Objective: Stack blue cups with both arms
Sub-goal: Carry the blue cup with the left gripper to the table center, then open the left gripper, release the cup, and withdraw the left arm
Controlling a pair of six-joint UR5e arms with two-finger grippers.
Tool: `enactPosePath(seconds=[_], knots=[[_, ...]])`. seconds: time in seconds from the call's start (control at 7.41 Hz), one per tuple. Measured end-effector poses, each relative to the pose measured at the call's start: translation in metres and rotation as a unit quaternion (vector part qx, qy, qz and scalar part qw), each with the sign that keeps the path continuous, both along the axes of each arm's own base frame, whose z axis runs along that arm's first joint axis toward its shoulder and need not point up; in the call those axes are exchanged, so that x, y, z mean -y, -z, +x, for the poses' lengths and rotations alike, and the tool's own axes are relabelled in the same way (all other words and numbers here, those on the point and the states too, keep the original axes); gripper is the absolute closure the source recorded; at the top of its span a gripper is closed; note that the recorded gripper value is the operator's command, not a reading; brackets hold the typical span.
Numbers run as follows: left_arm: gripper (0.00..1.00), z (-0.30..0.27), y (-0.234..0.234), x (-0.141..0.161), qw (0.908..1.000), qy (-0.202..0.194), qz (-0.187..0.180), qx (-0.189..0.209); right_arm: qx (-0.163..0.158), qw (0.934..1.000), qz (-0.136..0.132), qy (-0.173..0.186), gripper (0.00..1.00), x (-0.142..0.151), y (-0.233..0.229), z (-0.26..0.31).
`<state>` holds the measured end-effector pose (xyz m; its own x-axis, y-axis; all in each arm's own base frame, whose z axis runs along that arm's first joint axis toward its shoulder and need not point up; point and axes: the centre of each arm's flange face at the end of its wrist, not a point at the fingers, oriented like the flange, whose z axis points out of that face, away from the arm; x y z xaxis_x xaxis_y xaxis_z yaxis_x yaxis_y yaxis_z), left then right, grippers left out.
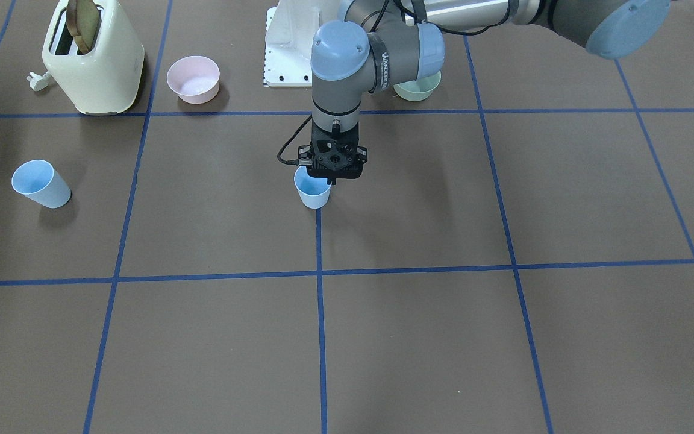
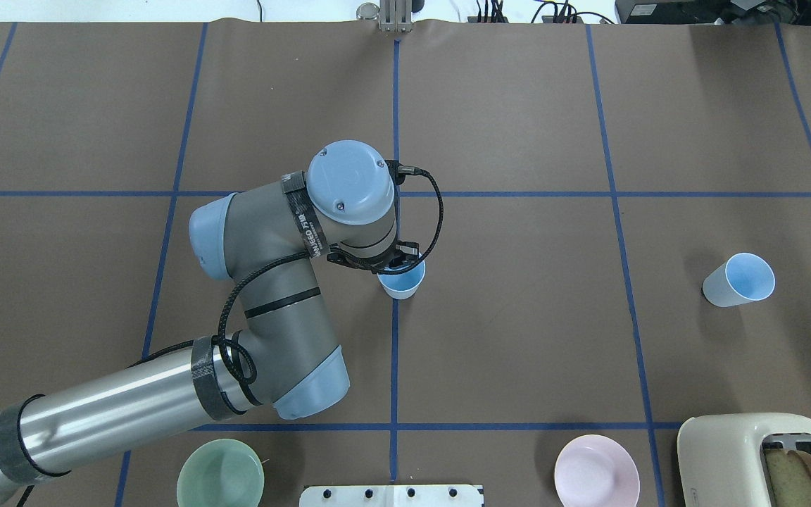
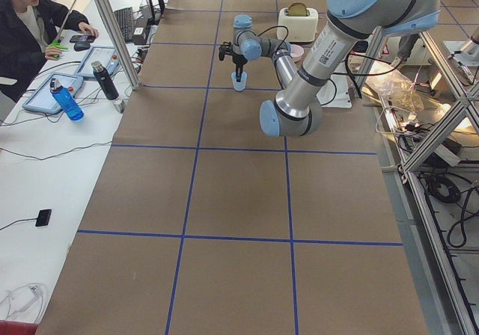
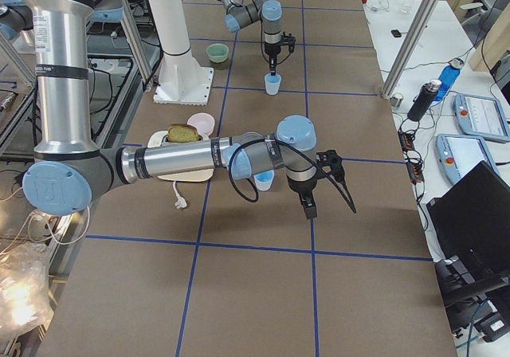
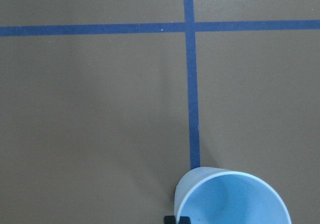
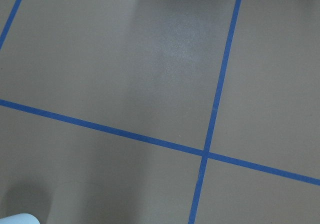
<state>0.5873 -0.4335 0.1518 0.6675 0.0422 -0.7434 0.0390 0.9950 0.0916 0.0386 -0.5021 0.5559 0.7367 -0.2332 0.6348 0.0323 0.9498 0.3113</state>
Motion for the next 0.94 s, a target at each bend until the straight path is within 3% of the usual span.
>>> enactPosePath(seconds=[0.54,0.94], knots=[[0.02,-0.057,0.019,0.008,0.9994,0.001,0.032,-0.011,0.002,0.9999,0.017,0.002,0.00,0.001,0.007,-0.001],[0.02,-0.197,-0.035,0.051,0.9971,-0.028,0.067,0.021,0.017,0.9978,0.063,0.007,0.00,0.004,0.021,-0.005]])
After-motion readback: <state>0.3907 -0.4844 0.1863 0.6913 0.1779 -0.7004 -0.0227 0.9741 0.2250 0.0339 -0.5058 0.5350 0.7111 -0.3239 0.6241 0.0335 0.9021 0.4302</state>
